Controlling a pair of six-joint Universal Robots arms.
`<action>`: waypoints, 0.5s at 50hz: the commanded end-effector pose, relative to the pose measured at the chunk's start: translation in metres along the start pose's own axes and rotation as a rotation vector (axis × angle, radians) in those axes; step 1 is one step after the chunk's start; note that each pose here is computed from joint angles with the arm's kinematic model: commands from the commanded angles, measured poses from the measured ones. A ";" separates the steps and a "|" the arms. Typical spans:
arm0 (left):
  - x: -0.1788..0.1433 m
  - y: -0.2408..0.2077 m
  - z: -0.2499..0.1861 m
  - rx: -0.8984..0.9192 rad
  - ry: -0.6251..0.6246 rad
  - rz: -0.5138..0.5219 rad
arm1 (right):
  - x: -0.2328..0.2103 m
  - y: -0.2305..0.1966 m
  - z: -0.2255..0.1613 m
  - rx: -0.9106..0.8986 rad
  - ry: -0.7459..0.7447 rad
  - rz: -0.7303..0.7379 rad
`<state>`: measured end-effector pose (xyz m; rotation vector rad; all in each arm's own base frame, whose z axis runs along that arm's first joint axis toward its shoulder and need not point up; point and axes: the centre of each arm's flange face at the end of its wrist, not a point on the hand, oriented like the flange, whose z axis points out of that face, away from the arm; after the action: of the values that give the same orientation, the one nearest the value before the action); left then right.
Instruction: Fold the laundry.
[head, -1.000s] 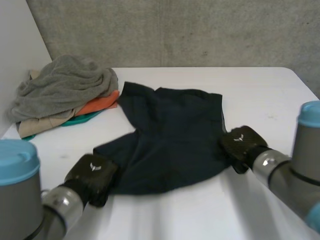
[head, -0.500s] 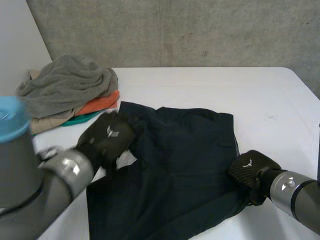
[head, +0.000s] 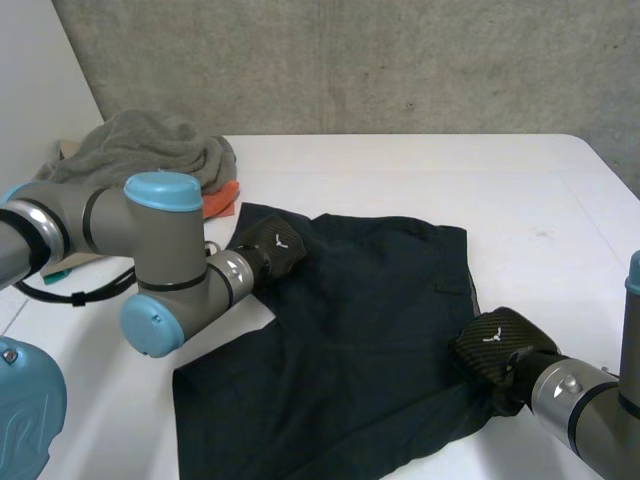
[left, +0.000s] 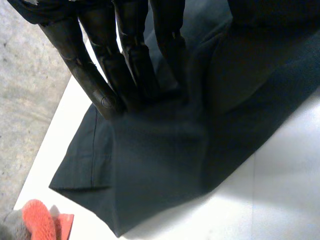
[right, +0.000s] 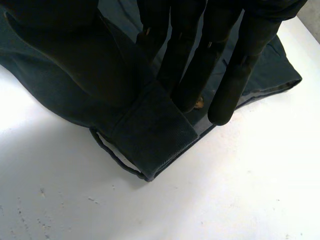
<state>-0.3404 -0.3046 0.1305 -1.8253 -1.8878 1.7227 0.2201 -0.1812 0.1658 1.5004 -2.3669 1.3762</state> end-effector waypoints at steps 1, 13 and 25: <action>-0.021 -0.009 -0.026 -0.089 -0.152 -0.046 | 0.002 0.000 0.000 -0.001 0.008 -0.003; -0.015 0.021 -0.054 -0.297 -0.284 -0.035 | -0.005 -0.001 -0.003 0.001 -0.007 -0.018; -0.037 -0.013 -0.102 -0.307 -0.273 -0.297 | -0.006 -0.010 -0.012 0.034 0.014 -0.029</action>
<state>-0.2802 -0.2673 0.1660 -1.5786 -2.4888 1.7087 0.2250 -0.1701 0.1702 1.5371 -2.3356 1.3832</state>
